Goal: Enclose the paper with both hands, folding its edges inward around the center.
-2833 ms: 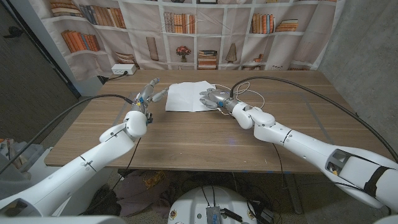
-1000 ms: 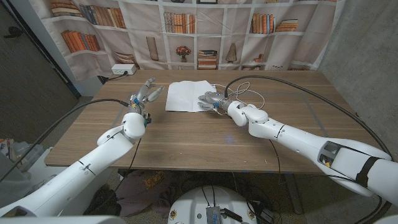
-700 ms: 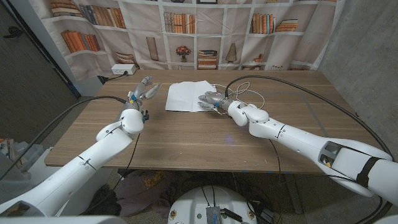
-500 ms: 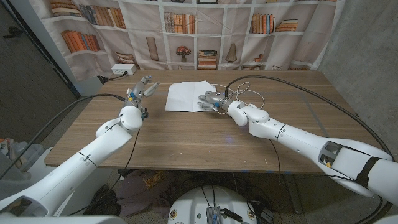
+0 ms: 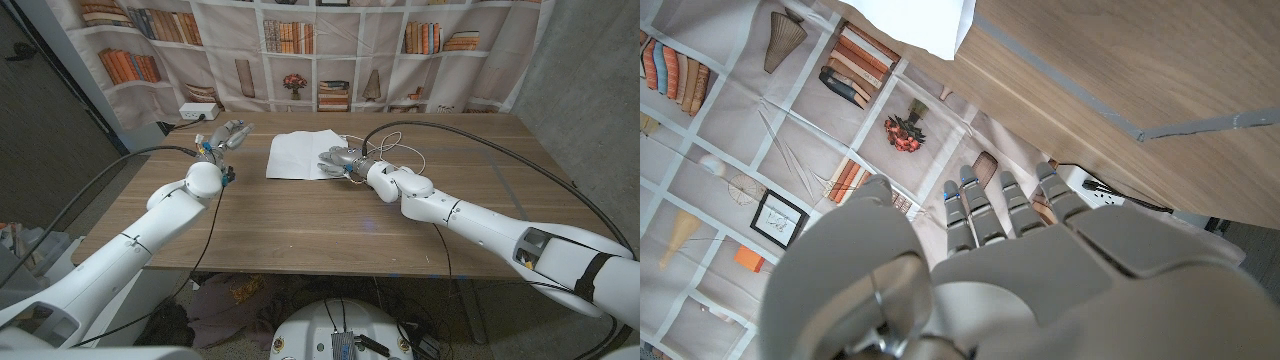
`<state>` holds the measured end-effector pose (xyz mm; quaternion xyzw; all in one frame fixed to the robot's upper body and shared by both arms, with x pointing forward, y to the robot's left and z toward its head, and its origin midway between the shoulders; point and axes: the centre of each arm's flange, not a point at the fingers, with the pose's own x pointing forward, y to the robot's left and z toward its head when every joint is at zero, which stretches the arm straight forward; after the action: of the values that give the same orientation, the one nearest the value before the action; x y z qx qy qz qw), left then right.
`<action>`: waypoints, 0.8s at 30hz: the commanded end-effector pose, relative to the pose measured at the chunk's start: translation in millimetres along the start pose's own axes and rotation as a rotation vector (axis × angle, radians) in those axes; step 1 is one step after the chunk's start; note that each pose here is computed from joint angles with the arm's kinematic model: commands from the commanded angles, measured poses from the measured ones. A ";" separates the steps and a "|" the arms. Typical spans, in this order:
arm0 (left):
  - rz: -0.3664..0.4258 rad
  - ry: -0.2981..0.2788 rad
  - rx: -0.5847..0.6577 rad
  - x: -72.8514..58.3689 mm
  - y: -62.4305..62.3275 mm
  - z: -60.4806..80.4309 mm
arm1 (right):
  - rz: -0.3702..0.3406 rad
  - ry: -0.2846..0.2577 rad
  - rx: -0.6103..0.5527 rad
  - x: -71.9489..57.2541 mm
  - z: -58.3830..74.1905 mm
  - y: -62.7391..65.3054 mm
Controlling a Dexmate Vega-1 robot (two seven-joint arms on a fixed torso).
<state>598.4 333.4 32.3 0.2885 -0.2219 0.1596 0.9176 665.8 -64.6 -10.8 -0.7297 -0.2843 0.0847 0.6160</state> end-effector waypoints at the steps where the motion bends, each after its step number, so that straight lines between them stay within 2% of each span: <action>1: 0.015 0.022 0.036 12.1 2.6 -0.8 | 0.002 0.011 -0.003 -0.2 -2.9 0.4; 4: 0.056 0.036 0.128 12.6 2.3 1.9 | 0.006 0.019 -0.004 0.5 -5.0 0.9; 7: 0.059 0.036 0.165 15.6 2.1 2.8 | 0.005 0.022 -0.006 0.7 -6.4 0.9; 13: 0.040 0.018 0.169 24.1 2.4 2.9 | -0.003 0.038 -0.010 0.5 -8.6 0.4; 16: 0.017 0.001 0.165 32.6 2.8 0.7 | 0.004 0.052 -0.015 1.5 -12.2 1.3; 22: -0.004 0.007 0.158 41.5 0.6 -5.3 | -0.003 0.065 -0.014 1.8 -15.6 -0.3; 24: -0.005 0.013 0.197 44.7 -2.5 -6.8 | -0.008 0.071 -0.015 1.5 -17.1 -1.4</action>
<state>622.7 341.0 46.8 0.3522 -0.2053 0.1881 0.8935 672.2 -73.5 -9.2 -0.7350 -0.2693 0.0683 0.6186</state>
